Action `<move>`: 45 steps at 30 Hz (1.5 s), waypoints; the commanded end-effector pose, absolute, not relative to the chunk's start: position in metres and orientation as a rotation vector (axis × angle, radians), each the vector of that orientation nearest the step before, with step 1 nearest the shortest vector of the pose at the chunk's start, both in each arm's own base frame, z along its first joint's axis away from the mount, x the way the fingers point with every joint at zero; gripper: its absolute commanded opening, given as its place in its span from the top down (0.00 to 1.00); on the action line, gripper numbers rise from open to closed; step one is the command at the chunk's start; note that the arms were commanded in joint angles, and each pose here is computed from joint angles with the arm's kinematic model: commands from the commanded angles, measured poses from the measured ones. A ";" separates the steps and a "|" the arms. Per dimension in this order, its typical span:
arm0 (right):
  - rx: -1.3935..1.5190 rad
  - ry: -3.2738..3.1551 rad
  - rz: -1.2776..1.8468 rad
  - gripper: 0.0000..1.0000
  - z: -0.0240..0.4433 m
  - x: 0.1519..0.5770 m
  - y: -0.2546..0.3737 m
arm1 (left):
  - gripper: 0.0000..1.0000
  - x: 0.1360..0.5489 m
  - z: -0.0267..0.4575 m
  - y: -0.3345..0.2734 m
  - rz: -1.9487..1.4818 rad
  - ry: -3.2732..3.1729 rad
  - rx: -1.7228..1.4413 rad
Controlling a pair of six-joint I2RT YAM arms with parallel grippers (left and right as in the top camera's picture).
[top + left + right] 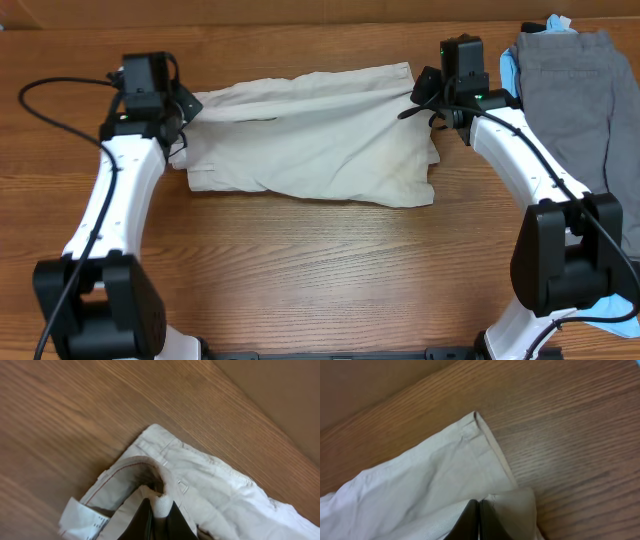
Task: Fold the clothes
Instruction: 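Lift both corners and fold the bottom half up over the top half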
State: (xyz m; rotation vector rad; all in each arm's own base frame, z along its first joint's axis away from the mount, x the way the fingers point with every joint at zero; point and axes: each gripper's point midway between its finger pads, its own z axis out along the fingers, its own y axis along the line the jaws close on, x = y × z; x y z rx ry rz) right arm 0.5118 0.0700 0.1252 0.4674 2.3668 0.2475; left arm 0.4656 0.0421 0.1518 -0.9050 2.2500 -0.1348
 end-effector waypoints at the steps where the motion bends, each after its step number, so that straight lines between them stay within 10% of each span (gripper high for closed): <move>1: 0.512 2.325 0.159 0.96 0.119 0.527 0.046 | 0.95 0.474 0.134 0.044 -0.055 2.252 -0.903; 17: 0.373 2.107 0.242 0.96 0.199 0.575 0.059 | 0.96 0.482 0.114 0.048 -0.018 2.256 -0.913; 45: 0.270 2.057 0.332 0.96 0.283 0.530 0.076 | 0.96 0.476 0.108 0.045 -0.016 2.293 -0.916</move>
